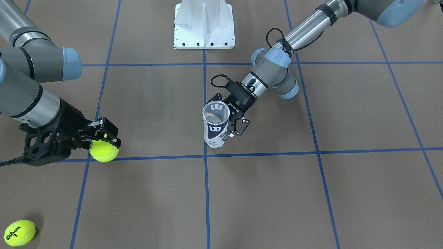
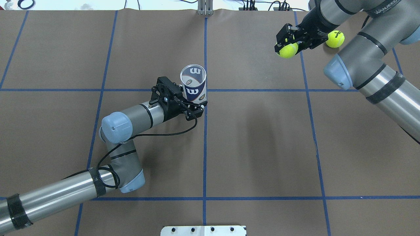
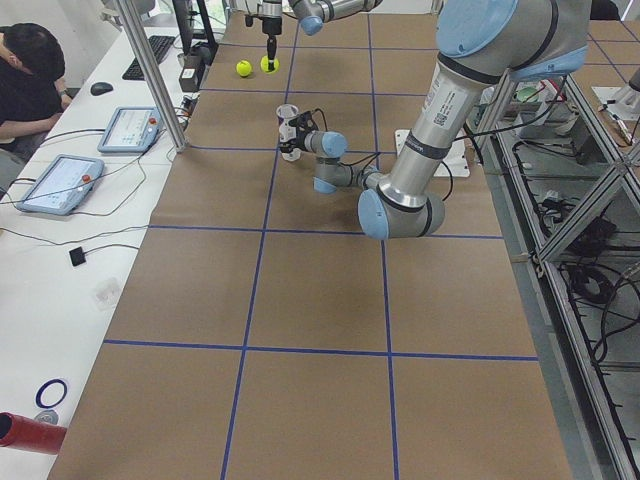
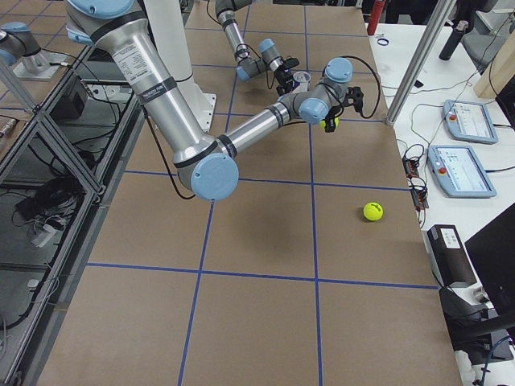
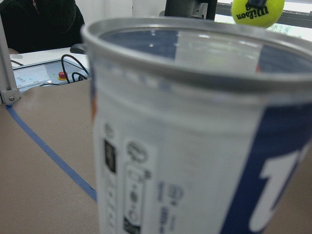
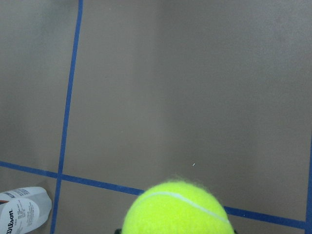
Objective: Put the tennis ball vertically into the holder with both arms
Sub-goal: 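Carry the ball with the right gripper toward the can held by the left gripper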
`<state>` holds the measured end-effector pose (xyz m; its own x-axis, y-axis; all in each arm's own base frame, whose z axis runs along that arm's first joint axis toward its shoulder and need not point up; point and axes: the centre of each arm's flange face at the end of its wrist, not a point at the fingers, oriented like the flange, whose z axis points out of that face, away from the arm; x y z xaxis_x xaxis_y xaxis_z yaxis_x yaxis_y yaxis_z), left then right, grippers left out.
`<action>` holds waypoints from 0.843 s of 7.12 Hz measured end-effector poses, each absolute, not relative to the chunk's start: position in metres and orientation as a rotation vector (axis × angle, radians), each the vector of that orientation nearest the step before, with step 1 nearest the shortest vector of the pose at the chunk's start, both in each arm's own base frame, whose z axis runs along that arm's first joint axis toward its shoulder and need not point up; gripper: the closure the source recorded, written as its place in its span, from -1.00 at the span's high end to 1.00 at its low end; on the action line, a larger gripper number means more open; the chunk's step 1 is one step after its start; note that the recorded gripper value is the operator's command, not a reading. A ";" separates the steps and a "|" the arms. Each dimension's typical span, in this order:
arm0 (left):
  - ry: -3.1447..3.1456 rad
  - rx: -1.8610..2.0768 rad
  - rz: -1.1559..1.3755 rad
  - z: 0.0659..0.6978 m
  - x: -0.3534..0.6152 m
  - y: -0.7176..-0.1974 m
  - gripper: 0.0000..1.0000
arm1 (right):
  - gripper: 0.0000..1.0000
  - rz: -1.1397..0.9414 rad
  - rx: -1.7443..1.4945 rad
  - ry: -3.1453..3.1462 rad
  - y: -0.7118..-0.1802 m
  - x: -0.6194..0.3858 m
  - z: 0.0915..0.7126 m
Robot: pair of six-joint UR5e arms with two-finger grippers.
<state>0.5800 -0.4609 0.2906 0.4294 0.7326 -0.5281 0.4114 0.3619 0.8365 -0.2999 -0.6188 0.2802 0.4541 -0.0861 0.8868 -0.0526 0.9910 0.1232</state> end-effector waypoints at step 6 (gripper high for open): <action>1.174 1.252 0.286 0.294 0.582 -0.463 0.98 | -1.00 0.025 0.113 -1.197 -0.584 -0.322 0.201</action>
